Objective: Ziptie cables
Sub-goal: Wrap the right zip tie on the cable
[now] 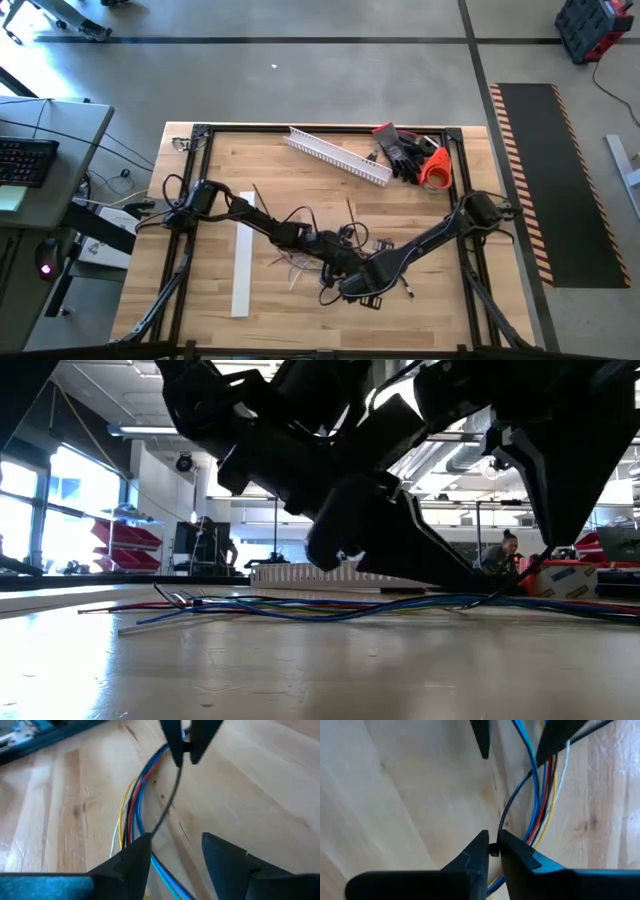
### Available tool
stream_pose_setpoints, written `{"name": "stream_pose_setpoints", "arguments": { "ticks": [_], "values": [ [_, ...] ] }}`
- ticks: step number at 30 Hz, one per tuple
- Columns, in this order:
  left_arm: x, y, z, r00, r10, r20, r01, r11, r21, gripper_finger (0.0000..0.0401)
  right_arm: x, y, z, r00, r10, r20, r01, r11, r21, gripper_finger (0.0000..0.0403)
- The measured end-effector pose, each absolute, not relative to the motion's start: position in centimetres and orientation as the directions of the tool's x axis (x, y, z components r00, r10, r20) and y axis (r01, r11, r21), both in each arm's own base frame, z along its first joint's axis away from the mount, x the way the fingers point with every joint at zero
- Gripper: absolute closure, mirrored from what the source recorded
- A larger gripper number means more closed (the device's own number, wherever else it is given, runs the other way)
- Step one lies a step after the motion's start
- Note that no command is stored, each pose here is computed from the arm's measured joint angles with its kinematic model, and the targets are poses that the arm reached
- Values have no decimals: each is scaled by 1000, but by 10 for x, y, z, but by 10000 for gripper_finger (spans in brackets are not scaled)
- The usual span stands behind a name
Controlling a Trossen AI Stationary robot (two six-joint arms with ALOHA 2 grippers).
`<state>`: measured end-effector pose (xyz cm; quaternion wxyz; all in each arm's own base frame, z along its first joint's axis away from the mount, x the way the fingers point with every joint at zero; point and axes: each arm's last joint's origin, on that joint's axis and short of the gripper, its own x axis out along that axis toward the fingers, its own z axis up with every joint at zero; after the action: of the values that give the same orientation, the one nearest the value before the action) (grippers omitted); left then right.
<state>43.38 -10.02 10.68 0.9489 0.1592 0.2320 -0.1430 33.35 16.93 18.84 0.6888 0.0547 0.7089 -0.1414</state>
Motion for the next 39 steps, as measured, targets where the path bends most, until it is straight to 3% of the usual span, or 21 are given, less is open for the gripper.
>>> {"name": "stream_pose_setpoints", "arguments": {
  "ticks": [13,18,26,30,39],
  "values": [
    [435,-122,91,904,-146,-402,276,917,288,245,337,179,187,1,-41,-999,296,954,-38,391],
    [437,-123,87,907,-159,-390,279,920,273,245,348,176,189,118,-86,-989,320,946,-44,391],
    [434,-132,92,909,-161,-385,279,920,275,250,346,178,193,125,-73,-989,318,948,-30,391],
    [431,-140,92,904,-178,-387,297,916,271,282,343,182,193,122,-70,-990,326,945,-27,391],
    [430,-145,92,909,-165,-382,281,921,270,395,342,183,193,114,-60,-992,343,939,-17,391]
  ]
}}
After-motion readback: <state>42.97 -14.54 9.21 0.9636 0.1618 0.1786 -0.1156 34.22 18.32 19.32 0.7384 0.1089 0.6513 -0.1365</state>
